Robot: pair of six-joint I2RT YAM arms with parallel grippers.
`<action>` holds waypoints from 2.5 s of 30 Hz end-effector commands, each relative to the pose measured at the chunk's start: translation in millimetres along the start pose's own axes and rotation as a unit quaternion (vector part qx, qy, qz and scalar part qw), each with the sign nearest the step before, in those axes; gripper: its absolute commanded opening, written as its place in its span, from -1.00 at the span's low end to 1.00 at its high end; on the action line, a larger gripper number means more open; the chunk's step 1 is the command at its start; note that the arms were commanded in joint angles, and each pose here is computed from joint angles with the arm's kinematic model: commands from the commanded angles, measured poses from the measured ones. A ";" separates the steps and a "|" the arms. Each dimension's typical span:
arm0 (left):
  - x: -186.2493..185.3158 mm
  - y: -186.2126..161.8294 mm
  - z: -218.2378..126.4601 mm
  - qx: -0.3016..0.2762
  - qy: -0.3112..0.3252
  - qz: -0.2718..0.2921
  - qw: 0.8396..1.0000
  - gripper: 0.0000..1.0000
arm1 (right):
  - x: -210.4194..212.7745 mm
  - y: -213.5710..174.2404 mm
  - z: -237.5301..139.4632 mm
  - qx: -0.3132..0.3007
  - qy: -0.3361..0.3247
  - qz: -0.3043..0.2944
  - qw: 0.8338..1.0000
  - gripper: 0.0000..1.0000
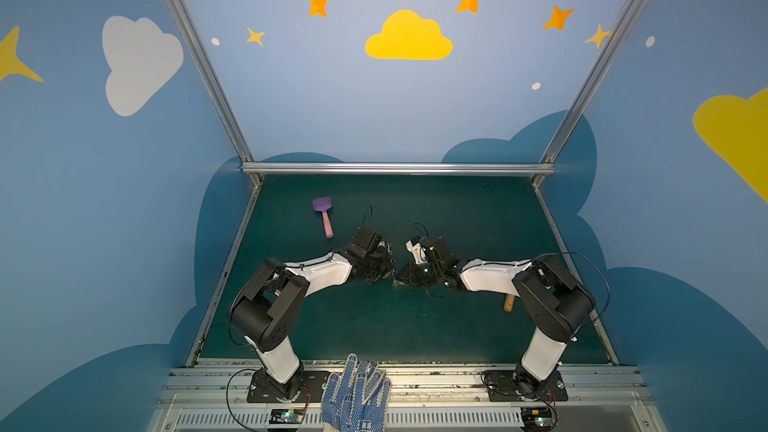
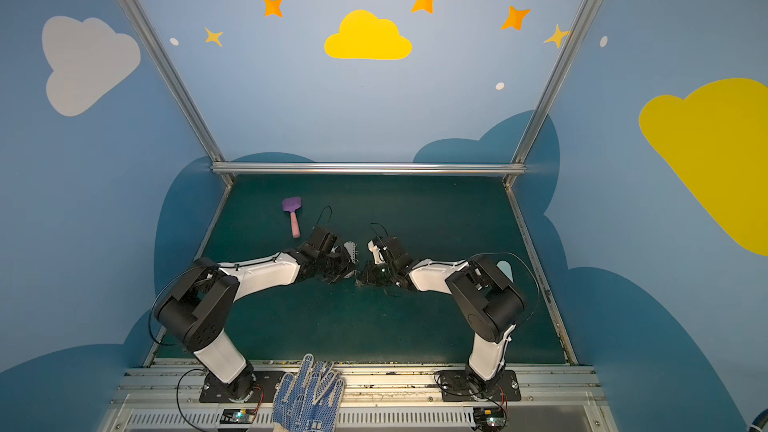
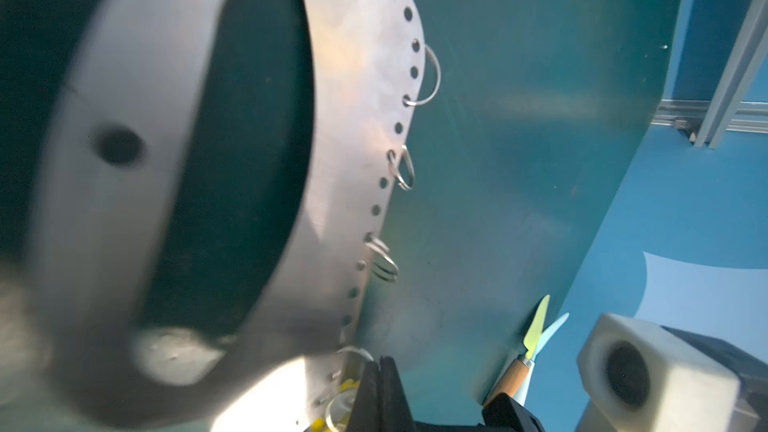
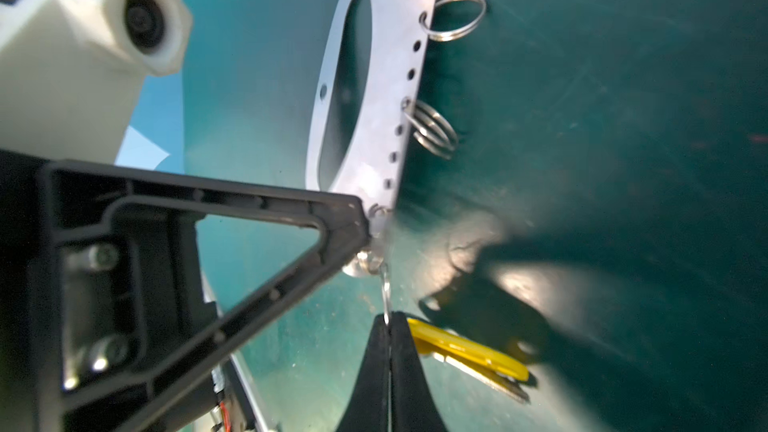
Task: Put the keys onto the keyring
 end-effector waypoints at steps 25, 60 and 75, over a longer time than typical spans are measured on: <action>4.9 1.5 -8.4 -0.010 -0.022 0.006 1.000 -0.92 | -24.0 4.9 -11.4 -0.029 0.080 0.103 0.991 -1.00; -21.5 -9.6 -4.2 0.010 0.196 0.210 0.958 -0.12 | -49.0 -31.5 -65.0 -0.044 0.001 0.122 0.992 -1.00; -33.5 -29.2 23.1 -0.013 0.332 0.328 0.884 -0.12 | -51.3 -31.3 -79.8 -0.068 0.003 0.122 0.990 -1.00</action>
Point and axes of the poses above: each gripper's point midway between its finger pads, its own z axis out along the fingers, its own x axis along the line the jaws close on, y = z × x, the point moved 10 cm from there along -z, back along the fingers, and after that the axes turned 12 degrees about -z, right-handed, at the moved point
